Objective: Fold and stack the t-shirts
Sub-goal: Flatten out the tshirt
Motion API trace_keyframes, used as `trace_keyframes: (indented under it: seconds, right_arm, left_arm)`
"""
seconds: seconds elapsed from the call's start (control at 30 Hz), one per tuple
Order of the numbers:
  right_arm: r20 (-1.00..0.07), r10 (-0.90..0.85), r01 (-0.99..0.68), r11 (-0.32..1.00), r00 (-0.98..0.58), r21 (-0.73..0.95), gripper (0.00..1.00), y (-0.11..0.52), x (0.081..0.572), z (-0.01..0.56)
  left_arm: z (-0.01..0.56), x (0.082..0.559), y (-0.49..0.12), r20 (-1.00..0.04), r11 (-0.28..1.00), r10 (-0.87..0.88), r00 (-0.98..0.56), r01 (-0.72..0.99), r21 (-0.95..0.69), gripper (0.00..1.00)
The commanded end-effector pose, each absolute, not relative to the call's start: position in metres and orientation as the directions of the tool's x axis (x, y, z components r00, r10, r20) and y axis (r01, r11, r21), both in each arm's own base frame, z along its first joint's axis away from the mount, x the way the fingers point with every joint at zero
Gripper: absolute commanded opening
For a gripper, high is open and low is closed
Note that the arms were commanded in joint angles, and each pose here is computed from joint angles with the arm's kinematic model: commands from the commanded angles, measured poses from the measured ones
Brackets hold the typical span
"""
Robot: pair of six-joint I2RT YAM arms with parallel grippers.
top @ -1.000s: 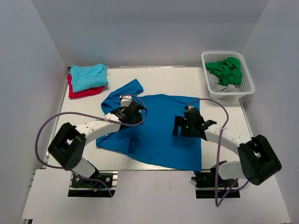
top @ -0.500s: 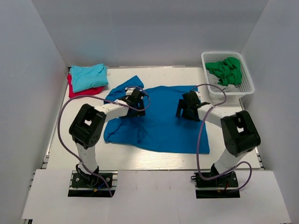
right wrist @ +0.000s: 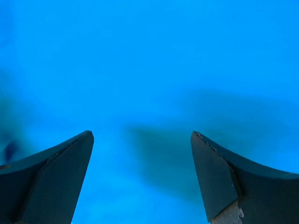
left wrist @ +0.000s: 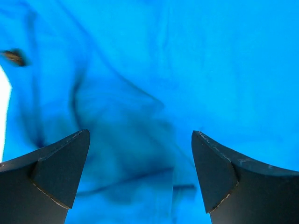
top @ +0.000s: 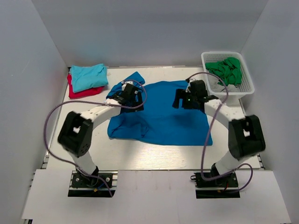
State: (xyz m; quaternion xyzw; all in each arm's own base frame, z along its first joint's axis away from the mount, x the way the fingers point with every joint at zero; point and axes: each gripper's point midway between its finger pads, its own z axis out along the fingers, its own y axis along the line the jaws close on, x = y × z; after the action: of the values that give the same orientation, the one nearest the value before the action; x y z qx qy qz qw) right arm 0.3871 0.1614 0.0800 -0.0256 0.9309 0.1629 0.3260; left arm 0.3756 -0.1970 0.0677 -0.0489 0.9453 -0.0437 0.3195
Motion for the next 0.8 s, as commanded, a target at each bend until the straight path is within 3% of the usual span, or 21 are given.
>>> trace_keyframes:
  seconds: [0.0, 0.13, 0.27, 0.4, 0.6, 0.73, 0.77]
  right_arm:
    - [-0.711, -0.064, -0.470, 0.792, -0.700, 0.391, 0.90, 0.224, 0.349, 0.130]
    - [-0.671, -0.239, -0.629, 0.649, -0.702, 0.427, 0.90, 0.302, 0.282, 0.124]
    - [-0.635, -0.285, -0.646, 0.611, -0.718, 0.457, 0.90, 0.347, 0.256, 0.102]
    - [-0.627, -0.315, -0.668, 0.577, -0.712, 0.469, 0.90, 0.391, 0.249, 0.095]
    - [-0.628, -0.292, -0.618, 0.680, -0.721, 0.393, 0.90, 0.407, 0.260, 0.072]
    - [-0.648, -0.255, -0.602, 0.696, -0.717, 0.392, 0.83, 0.415, 0.265, 0.066]
    - [-0.637, -0.262, -0.595, 0.704, -0.725, 0.388, 0.77, 0.415, 0.264, 0.059]
  left_arm:
    - [0.114, 0.381, -0.172, -0.685, 0.980, -0.199, -0.700, -0.121, -0.161, 1.00]
    - [0.119, 0.389, -0.152, -0.679, 0.962, -0.270, -0.683, -0.165, -0.217, 1.00]
    - [0.104, 0.403, -0.148, -0.647, 0.954, -0.291, -0.705, -0.160, -0.255, 1.00]
    - [0.084, 0.431, -0.157, -0.602, 0.947, -0.291, -0.744, -0.135, -0.292, 1.00]
    - [0.072, 0.439, -0.169, -0.595, 0.938, -0.274, -0.755, -0.074, -0.338, 1.00]
    - [0.061, 0.431, -0.164, -0.590, 0.943, -0.273, -0.760, -0.088, -0.322, 1.00]
    - [0.061, 0.431, -0.164, -0.590, 0.943, -0.273, -0.760, -0.088, -0.322, 1.00]
